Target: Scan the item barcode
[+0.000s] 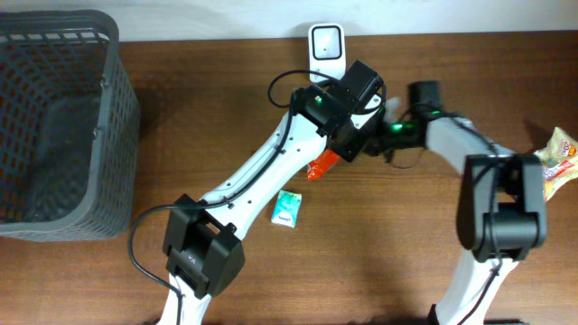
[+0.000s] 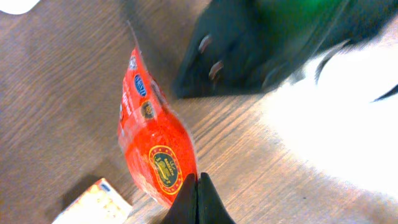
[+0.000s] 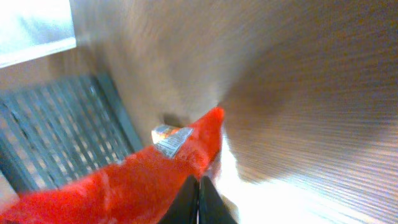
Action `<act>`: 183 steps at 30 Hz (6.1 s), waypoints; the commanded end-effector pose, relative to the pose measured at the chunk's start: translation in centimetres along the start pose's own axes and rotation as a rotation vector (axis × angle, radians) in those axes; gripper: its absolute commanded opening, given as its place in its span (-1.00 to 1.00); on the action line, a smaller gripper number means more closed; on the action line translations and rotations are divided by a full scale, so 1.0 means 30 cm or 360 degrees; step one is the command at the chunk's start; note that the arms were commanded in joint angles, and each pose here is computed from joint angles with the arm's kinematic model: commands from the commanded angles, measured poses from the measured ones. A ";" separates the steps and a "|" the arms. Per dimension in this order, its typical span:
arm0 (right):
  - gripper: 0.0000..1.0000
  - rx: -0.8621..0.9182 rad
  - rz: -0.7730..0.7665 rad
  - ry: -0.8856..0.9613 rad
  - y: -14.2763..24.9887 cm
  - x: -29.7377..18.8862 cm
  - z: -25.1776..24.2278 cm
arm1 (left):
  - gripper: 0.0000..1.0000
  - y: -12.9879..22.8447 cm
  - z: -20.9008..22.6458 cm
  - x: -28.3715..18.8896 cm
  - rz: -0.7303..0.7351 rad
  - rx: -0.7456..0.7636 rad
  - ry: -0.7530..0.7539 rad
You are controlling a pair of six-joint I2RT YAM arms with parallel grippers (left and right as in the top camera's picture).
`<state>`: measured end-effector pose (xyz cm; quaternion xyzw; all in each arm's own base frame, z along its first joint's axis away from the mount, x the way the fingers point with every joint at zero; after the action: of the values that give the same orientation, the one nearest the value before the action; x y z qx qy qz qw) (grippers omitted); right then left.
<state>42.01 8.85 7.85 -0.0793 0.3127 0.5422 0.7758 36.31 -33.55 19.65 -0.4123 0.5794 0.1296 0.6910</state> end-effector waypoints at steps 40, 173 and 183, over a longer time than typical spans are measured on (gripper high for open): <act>-0.92 -0.0641 0.0064 0.0956 0.157 -0.231 0.303 | 0.99 0.144 0.550 -0.184 0.0163 -0.0808 -0.0262; 0.97 -0.0600 -0.0695 0.1409 0.499 -0.658 0.330 | 0.99 0.115 0.283 0.209 0.0341 -0.0737 0.0434; 0.97 -0.0600 -0.0695 0.1409 0.499 -0.658 0.330 | 0.99 0.157 0.230 0.308 0.0453 -0.0681 0.0569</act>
<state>28.23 3.98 29.53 -0.4974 0.4876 0.3413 0.6311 41.45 -27.82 9.98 -0.4927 0.6779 0.2841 0.4659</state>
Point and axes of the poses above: each gripper's point midway between its finger pads, its own x axis out along the fingers, its own z axis along the line the jaws close on, y = z × x, the point moved 4 cm from there along -x, back along the fingers, and after that the axes turned 1 degree about x, right-handed, at the moved point
